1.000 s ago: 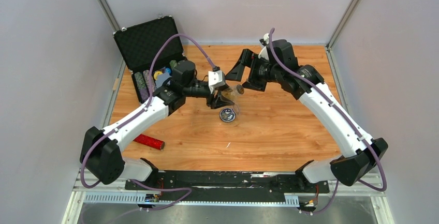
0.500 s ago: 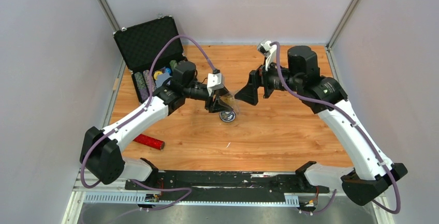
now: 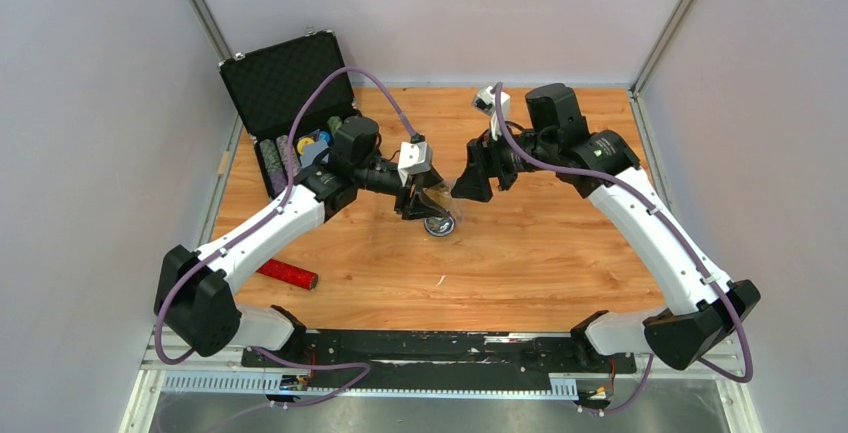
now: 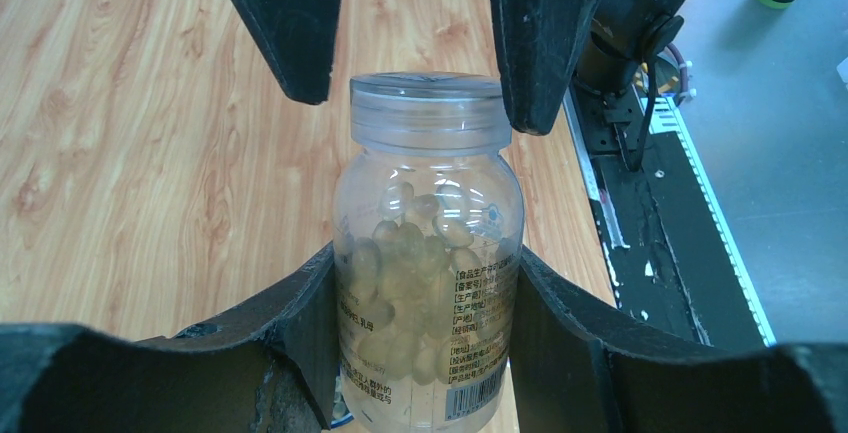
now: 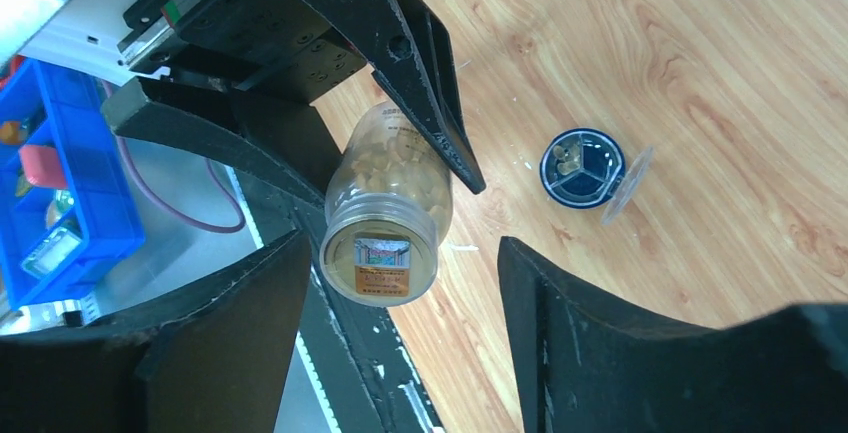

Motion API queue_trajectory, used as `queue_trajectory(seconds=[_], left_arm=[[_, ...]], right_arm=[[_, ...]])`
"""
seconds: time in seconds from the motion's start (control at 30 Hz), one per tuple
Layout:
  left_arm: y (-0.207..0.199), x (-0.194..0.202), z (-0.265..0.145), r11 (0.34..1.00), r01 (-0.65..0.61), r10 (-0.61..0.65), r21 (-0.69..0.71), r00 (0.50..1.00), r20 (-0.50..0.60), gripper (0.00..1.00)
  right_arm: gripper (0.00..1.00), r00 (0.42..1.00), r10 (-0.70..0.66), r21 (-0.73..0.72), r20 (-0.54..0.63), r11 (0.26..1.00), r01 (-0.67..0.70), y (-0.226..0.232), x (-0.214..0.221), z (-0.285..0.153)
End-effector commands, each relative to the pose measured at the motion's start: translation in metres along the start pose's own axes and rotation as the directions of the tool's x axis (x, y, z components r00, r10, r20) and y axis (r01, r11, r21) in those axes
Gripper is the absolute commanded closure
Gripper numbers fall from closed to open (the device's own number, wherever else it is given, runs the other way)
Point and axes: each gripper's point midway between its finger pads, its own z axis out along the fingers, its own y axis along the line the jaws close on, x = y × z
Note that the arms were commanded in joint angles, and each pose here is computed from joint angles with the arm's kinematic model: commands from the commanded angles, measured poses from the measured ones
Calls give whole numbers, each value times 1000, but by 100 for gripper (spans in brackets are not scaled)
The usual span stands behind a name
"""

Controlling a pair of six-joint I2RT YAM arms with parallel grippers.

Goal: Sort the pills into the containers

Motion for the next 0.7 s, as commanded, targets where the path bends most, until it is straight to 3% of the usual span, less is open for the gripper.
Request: queue_trajectory(seconds=[0.0, 0.3, 0.43, 0.57, 0.67], left_arm=[[1, -27, -3, 997, -80, 79, 7, 996, 42, 95], [14, -25, -3, 994, -87, 88, -60, 996, 21, 96], [25, -19, -5, 988, -88, 88, -123, 996, -9, 96], [31, -14, -7, 983, -95, 92, -157, 995, -25, 96], [34, -13, -7, 980, -93, 90, -174, 996, -29, 96]], right_arm=[[36, 999, 43, -31, 28, 999, -42, 7, -10, 2], [69, 973, 231, -101, -16, 968, -231, 18, 4, 19], [97, 938, 345, -54, 7, 937, -345, 16, -1, 24], [100, 841, 536, 37, 76, 841, -539, 5, -15, 24], [100, 720, 685, 122, 114, 709, -694, -15, -17, 23]])
